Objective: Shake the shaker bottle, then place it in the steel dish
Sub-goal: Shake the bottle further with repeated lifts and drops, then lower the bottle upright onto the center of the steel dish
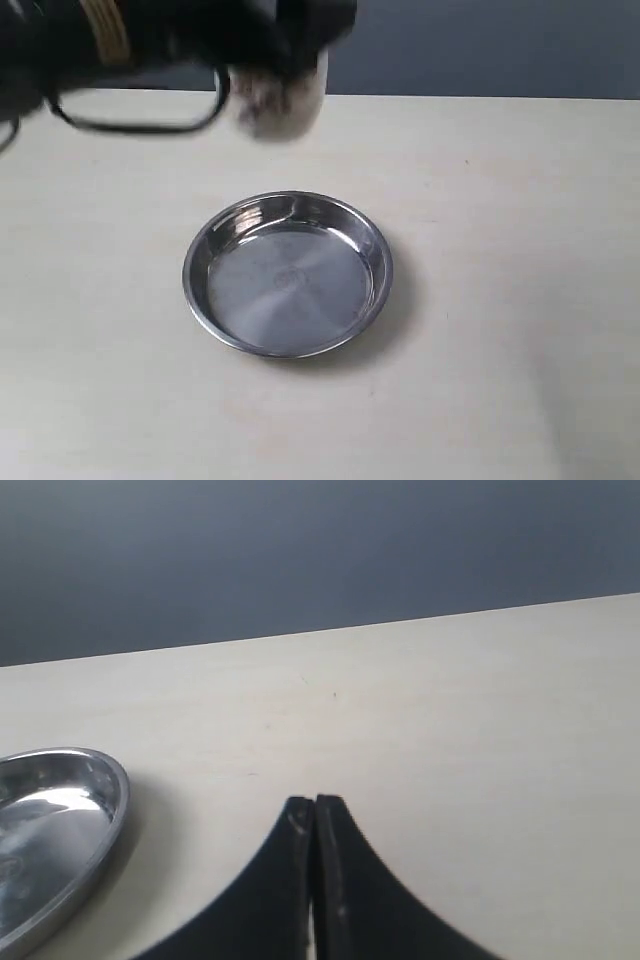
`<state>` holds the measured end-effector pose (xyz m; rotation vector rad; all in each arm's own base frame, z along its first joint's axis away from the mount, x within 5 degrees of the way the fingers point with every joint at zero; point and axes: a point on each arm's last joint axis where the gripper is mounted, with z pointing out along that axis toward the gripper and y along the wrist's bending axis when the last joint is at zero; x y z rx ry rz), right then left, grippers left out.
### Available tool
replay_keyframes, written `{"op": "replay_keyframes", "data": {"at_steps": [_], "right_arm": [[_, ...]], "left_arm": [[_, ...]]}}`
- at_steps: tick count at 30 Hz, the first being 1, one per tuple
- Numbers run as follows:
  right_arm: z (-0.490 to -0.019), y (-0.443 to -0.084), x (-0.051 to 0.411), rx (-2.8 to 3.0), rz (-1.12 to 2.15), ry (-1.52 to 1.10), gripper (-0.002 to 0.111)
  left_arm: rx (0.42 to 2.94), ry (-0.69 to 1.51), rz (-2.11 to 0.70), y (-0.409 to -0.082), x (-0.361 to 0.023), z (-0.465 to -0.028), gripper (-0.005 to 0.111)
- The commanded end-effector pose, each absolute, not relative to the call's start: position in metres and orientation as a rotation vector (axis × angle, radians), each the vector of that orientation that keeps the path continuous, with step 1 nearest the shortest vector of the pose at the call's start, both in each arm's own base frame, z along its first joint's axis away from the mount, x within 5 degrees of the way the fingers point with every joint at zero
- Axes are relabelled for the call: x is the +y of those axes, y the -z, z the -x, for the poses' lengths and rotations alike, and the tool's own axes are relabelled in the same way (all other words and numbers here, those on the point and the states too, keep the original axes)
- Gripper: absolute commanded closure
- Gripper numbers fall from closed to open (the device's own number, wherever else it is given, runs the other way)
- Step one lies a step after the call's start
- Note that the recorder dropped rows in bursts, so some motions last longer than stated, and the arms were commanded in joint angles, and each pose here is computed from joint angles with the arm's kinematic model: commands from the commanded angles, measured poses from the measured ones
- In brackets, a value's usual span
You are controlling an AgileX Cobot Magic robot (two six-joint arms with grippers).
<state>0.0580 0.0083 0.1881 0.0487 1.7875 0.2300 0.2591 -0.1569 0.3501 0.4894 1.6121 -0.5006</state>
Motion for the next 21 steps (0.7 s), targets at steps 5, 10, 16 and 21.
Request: {"op": "replay_keyframes", "data": {"at_steps": [5,10,16,21], "right_arm": [[-0.059,-0.189,0.008,1.779,-0.041,-0.227,0.109],[-0.059,-0.189,0.008,1.779,-0.041,-0.227,0.109],[-0.059,-0.189,0.008,1.779,-0.041,-0.227,0.109],[-0.059,-0.189,0.008,1.779,-0.041,-0.227,0.109]], "left_arm": [[1.940,0.505,-0.449,-0.250,-0.153,-0.261,0.106],[1.532,0.643,-0.438,-0.339,-0.157,-0.249,0.106],[1.559,0.599,-0.528,-0.316,-0.156,-0.239,0.106],[1.499,0.670,-0.470,-0.240,-0.164,-0.250,0.106]]}}
